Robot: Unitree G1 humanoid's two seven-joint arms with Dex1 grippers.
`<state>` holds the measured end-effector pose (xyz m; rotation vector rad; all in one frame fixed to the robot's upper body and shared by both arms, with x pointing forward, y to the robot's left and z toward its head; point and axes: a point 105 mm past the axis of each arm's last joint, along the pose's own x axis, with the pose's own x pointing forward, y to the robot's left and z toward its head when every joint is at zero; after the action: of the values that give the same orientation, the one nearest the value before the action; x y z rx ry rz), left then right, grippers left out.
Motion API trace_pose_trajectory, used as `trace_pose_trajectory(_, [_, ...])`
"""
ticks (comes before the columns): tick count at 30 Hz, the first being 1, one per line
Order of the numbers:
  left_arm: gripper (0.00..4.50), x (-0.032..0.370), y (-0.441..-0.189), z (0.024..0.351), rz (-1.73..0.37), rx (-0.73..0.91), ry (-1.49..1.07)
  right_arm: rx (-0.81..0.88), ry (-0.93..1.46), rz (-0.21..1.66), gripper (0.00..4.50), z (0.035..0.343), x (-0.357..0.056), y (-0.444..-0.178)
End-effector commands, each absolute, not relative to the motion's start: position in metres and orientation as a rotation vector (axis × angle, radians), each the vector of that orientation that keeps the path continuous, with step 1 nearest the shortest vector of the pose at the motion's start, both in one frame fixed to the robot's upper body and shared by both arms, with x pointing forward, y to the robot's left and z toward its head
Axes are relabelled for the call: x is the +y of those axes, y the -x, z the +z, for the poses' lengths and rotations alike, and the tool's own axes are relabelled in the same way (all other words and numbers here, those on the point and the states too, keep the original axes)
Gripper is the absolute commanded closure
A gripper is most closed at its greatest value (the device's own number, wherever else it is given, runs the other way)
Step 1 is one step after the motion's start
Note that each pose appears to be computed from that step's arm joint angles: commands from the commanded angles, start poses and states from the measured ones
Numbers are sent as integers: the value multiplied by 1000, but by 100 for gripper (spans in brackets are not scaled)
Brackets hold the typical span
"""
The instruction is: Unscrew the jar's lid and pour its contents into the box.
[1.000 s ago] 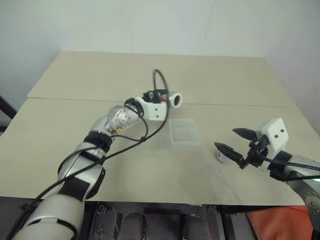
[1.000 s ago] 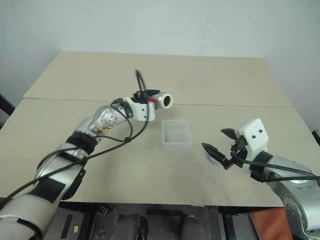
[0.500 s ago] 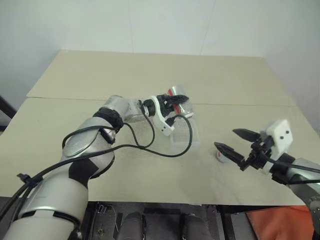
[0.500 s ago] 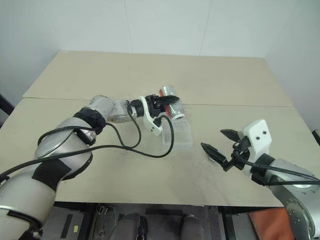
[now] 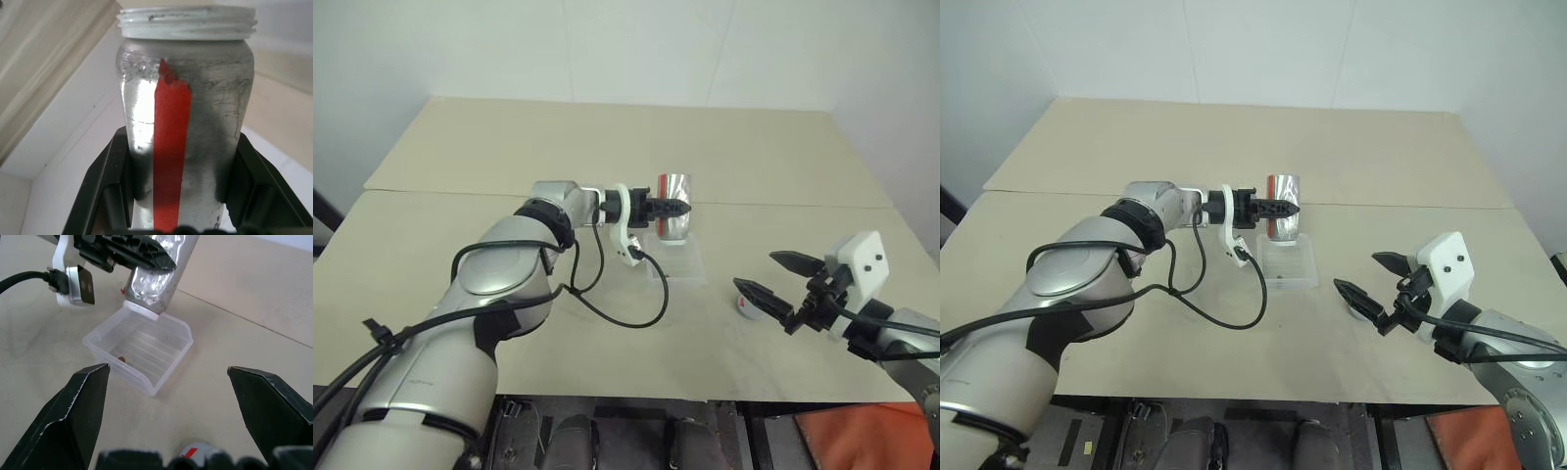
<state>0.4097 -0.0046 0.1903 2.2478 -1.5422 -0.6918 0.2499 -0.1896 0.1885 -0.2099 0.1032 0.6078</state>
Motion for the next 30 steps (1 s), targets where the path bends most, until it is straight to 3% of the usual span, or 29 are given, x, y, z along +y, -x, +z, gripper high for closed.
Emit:
trace_pose_trajectory(1, [250, -8, -411, 207, -647, -1514, -2209, 62, 248, 604, 4, 197, -189, -250])
trace_pose_trajectory(7, [250, 8, -423, 224, -554, -1164, -1855, 65, 249, 592, 4, 194, -189, -251])
trace_pose_trajectory(12, [250, 38, -440, 225, -536, -674, -1111, 73, 247, 595, 4, 192, -189, -249])
trace_pose_trajectory(16, [250, 61, -436, 212, -556, -494, -516, 80, 237, 604, 4, 190, -188, -250])
trace_pose_trajectory(21, [250, 93, -411, 186, -477, -329, -218, 78, 237, 636, 4, 188, -181, -255])
trace_pose_trajectory(30, [250, 124, -385, 174, -317, -204, -159, 81, 241, 664, 4, 187, -178, -268])
